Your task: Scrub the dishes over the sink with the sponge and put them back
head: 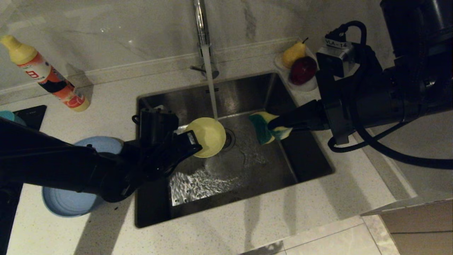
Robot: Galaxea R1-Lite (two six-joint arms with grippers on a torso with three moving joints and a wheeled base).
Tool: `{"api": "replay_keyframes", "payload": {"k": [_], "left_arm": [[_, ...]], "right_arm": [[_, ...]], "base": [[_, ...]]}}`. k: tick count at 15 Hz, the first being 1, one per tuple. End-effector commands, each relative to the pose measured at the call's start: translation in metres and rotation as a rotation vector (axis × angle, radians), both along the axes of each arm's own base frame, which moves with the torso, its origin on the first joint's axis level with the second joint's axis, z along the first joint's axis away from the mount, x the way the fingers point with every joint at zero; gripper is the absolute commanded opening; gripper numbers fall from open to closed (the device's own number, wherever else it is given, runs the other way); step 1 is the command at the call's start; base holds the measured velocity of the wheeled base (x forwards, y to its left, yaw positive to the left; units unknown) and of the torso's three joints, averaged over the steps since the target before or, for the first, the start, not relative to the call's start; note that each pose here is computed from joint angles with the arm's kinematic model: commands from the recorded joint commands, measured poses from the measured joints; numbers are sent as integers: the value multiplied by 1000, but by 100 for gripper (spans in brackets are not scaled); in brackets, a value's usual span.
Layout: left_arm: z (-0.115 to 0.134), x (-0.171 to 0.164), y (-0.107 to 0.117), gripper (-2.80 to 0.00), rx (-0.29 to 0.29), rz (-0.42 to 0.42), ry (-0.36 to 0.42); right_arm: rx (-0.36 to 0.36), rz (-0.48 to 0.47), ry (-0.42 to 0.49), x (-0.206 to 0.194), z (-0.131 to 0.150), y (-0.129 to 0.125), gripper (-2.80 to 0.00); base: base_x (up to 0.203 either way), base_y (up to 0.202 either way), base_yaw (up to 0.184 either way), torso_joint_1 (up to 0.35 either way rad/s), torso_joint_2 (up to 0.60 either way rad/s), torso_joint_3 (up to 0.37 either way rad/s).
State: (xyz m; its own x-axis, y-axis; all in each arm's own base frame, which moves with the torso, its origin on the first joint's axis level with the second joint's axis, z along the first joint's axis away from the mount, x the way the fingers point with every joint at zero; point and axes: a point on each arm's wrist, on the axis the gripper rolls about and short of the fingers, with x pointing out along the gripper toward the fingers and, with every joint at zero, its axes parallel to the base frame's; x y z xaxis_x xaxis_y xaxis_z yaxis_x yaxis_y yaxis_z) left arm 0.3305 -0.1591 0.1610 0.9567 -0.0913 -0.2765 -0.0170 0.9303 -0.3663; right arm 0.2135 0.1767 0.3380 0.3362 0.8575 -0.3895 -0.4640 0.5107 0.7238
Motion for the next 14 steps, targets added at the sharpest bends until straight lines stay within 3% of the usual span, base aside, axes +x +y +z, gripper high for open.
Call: {"api": "replay_keyframes", "payload": {"k": [1,6,14], "left_arm": [[-9,15,-4,-280,-16,16,7],[-9,33,-13,-280,-80,23,-14],[1,23,-8,-280,-77,19,-7]], "right_arm": [[-6,-9,15,0,-3,-4,-280],[-5,-5,36,3,-19,-9,-280],[21,-8,6,3,-22,-11,-280]], "base": [[0,0,0,0,0,0],[0,0,0,0,0,0],[0,0,0,0,0,0]]}}
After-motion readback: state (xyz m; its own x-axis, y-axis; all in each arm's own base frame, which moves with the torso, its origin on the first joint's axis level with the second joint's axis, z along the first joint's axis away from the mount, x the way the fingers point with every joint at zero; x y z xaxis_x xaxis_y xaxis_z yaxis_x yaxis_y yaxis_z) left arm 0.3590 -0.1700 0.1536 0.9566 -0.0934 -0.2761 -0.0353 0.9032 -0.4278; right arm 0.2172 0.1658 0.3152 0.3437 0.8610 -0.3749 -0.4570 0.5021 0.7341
